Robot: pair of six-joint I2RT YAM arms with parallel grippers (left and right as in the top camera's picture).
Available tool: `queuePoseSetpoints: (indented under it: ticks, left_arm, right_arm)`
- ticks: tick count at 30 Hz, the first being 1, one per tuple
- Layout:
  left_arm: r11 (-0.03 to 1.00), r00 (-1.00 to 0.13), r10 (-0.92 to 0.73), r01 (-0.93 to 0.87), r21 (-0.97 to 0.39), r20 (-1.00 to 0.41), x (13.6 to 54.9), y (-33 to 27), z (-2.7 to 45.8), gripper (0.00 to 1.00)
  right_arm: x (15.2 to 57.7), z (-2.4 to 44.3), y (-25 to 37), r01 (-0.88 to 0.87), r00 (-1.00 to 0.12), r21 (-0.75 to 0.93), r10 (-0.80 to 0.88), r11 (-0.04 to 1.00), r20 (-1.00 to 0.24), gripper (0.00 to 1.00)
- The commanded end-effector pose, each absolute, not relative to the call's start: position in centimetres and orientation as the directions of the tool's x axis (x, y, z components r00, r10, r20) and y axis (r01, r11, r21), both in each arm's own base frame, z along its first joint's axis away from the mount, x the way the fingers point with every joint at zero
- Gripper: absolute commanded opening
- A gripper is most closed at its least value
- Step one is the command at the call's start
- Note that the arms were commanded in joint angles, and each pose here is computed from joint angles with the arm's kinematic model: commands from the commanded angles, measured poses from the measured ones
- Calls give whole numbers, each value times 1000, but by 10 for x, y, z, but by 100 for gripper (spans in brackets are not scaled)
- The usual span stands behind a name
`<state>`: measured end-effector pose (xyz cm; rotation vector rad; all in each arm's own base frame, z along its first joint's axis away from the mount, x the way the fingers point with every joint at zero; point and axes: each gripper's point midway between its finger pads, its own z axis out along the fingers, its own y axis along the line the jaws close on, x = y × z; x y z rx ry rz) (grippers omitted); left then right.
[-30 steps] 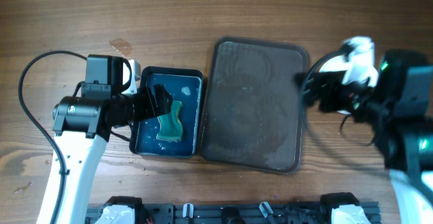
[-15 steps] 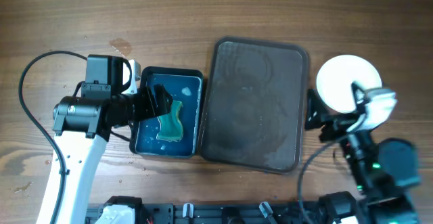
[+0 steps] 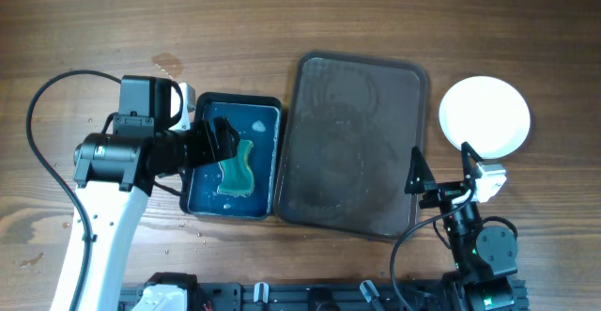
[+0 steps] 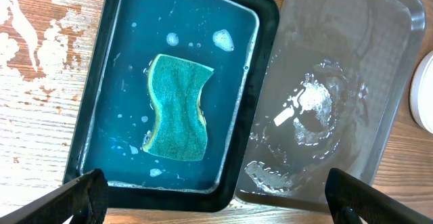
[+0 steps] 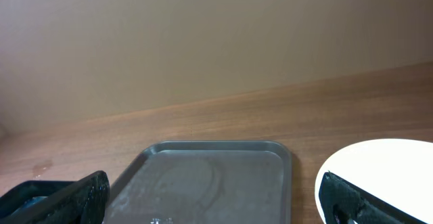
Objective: Clean dirty plates on tray and stack at the side
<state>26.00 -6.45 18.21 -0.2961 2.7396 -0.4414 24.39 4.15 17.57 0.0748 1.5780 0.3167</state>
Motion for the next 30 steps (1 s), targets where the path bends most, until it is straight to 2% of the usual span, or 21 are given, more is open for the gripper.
queuePoseSetpoints:
  ticks: [1,10,13,15,17,21,26,27,30]
  left_arm:
    - [937,-914,-239,-128,-324,-329,263,-64,186,100]
    - [937,-914,-239,-128,-324,-329,263,-64,186,100]
    - [946,-872,-237,-108,-305,-428,258,-54,207,100]
    - [940,-743,-258,-46,-338,-617,265,-51,240,100]
    - [933,-549,-187,162,-323,-815,261,-60,269,100]
    - [940,-357,-216,177,-293,-909,235,-45,249,100]
    - [939,-118,-221,243,-244,-968,226,-45,228,100]
    - [939,-94,-222,249,-239,-970,225,-45,222,100]
    - [938,-141,-222,239,-251,-965,230,-46,186,100]
  right_arm:
    - [244,179,38,-133,-21,263,263,956,-965,100]
    - [244,179,38,-133,-21,263,262,956,-965,100]
    - [244,179,38,-133,-21,263,262,956,-965,100]
    - [244,179,38,-134,-21,263,262,956,-965,100]
    - [244,179,38,-133,-21,263,262,956,-965,100]
    - [244,179,38,-133,-21,263,263,956,-965,100]
    - [244,179,38,-133,-21,263,262,956,-965,100]
    - [244,179,38,-133,-21,263,262,956,-965,100]
    - [244,179,38,-134,-21,263,263,955,-965,100]
